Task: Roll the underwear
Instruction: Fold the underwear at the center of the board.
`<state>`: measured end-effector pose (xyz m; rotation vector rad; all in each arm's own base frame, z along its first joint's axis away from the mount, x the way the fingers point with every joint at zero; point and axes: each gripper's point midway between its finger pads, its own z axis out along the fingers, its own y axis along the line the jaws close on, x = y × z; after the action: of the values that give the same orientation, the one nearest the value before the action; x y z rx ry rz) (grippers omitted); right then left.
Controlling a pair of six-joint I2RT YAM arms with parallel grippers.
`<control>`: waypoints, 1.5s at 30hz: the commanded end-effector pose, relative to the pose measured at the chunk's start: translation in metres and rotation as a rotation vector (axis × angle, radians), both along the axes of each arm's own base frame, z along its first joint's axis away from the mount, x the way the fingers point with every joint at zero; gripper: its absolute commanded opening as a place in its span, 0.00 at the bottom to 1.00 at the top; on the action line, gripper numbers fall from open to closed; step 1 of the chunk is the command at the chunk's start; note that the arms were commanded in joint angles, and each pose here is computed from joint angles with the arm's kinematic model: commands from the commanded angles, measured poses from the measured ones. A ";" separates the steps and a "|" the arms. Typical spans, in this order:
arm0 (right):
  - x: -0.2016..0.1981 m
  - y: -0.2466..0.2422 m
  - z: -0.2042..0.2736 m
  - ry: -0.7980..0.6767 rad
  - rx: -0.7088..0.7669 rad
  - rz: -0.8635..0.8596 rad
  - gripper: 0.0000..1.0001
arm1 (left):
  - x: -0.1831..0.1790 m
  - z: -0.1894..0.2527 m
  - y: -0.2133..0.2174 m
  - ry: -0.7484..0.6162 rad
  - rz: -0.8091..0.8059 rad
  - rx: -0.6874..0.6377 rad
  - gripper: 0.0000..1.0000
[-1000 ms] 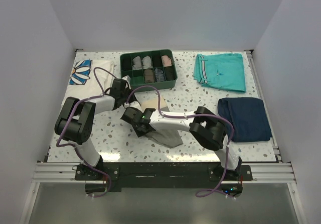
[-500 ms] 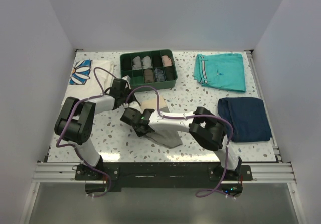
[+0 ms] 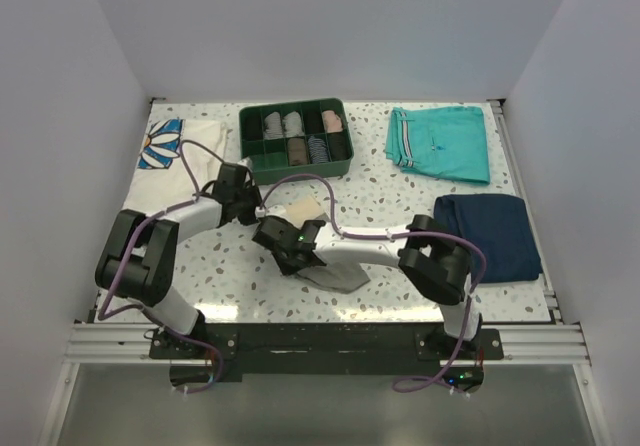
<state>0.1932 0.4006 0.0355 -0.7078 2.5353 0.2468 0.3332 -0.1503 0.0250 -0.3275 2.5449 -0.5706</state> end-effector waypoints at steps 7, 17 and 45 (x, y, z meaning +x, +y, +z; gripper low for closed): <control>-0.015 0.025 0.044 0.093 0.269 0.011 0.15 | -0.009 0.020 0.015 -0.033 0.048 0.037 0.00; -0.014 0.009 0.038 0.197 0.378 -0.066 0.15 | -0.007 0.026 0.024 -0.022 0.064 0.096 0.00; 0.011 -0.026 0.045 0.207 0.519 -0.193 0.15 | 0.036 0.050 -0.043 -0.044 -0.075 0.008 0.00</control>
<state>0.1959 0.3824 0.0667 -0.3048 2.5835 0.9057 0.3559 -0.1845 0.0625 -0.2444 2.5606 -0.5727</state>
